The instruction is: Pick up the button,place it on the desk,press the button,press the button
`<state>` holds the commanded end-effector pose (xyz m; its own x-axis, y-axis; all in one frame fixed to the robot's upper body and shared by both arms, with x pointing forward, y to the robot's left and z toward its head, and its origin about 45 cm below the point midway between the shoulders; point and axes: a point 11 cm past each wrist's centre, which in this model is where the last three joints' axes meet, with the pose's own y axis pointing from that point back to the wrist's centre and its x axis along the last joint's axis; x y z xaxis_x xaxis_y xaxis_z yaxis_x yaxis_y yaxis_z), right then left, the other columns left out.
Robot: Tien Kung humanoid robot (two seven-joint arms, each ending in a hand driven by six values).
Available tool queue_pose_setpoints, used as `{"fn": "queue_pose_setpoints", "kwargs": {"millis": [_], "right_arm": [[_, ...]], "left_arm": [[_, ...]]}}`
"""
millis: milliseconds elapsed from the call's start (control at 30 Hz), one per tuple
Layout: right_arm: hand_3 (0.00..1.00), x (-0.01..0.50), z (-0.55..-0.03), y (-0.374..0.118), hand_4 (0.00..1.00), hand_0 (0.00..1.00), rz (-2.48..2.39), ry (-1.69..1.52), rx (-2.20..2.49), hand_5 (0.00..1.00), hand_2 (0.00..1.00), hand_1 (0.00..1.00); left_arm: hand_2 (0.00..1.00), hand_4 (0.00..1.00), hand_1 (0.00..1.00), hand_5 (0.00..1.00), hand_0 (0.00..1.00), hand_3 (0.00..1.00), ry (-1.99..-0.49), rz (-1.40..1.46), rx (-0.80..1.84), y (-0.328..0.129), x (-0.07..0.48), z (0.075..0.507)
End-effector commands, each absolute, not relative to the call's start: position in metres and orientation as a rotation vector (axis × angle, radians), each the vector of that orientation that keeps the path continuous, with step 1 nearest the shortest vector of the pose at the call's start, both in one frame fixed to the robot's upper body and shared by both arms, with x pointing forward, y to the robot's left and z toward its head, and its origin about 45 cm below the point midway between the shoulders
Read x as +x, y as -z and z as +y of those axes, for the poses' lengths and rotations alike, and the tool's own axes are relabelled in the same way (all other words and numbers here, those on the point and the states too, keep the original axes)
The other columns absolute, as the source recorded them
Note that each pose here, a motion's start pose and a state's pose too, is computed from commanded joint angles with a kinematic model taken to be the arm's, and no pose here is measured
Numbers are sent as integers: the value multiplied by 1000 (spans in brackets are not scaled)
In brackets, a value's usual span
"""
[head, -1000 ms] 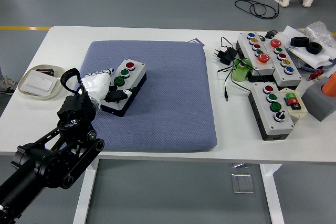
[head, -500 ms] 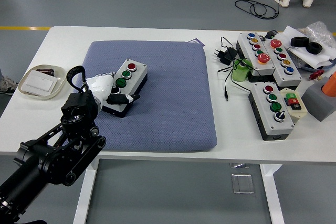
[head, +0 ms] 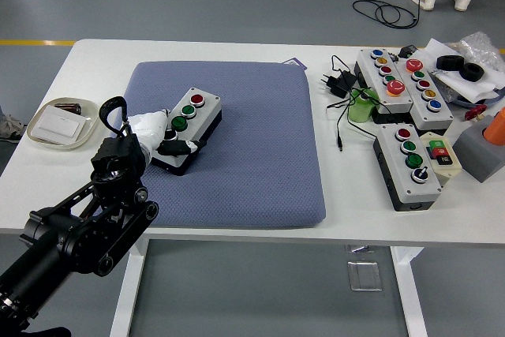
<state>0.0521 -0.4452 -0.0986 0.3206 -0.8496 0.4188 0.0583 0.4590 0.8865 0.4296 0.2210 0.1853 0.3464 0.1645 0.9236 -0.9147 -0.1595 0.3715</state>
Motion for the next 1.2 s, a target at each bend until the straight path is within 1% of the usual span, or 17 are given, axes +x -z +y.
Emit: {"fn": "queue_pose_setpoints", "kwargs": {"millis": [100,133,300,333,500,533,700,733,1100,1133,1200], "right_arm": [[564,52,-445,99,300,635,-1080,719,907,245,606,478],[564,52,-445,99,300,634,-1080,719,907,244,606,478],[564,52,-445,98,300,634,-1081,719,906,244,606,478],[564,52,-446,98,300,633,-1081,719,906,244,606,478],[564,52,-446,98,300,633,-1081,718,904,244,606,478],[564,52,-446,98,300,634,-1080,717,904,244,607,477],[564,52,-447,98,300,634,-1082,717,903,244,607,477],[564,52,-446,98,300,634,-1082,717,903,244,607,477],[564,53,-446,98,300,635,-1082,717,903,244,606,477],[564,53,-446,98,300,634,-1081,716,903,244,607,477],[564,52,-446,98,300,634,-1082,717,903,244,607,477]], "left_arm": [[664,834,474,440,475,877,-1126,-744,1392,-184,430,221],[421,552,290,2,369,761,-1126,-744,1391,-184,430,221],[421,552,290,2,369,761,-1134,-749,1384,-181,429,222],[287,479,207,2,289,653,-1135,-751,1381,-180,429,222],[287,479,207,2,289,653,-1130,-755,1377,-178,430,223],[220,381,153,2,188,463,-1128,-756,1378,-178,430,224],[220,381,153,2,188,463,-1124,-766,1376,-177,431,227],[160,274,86,2,106,354,-1125,-767,1374,-177,431,227],[152,283,85,2,85,343,-1129,-814,1330,-187,435,225],[138,250,68,2,69,315,-1131,-815,1328,-187,435,225],[138,250,68,2,69,315,-1139,-819,1323,-188,435,226]]}}
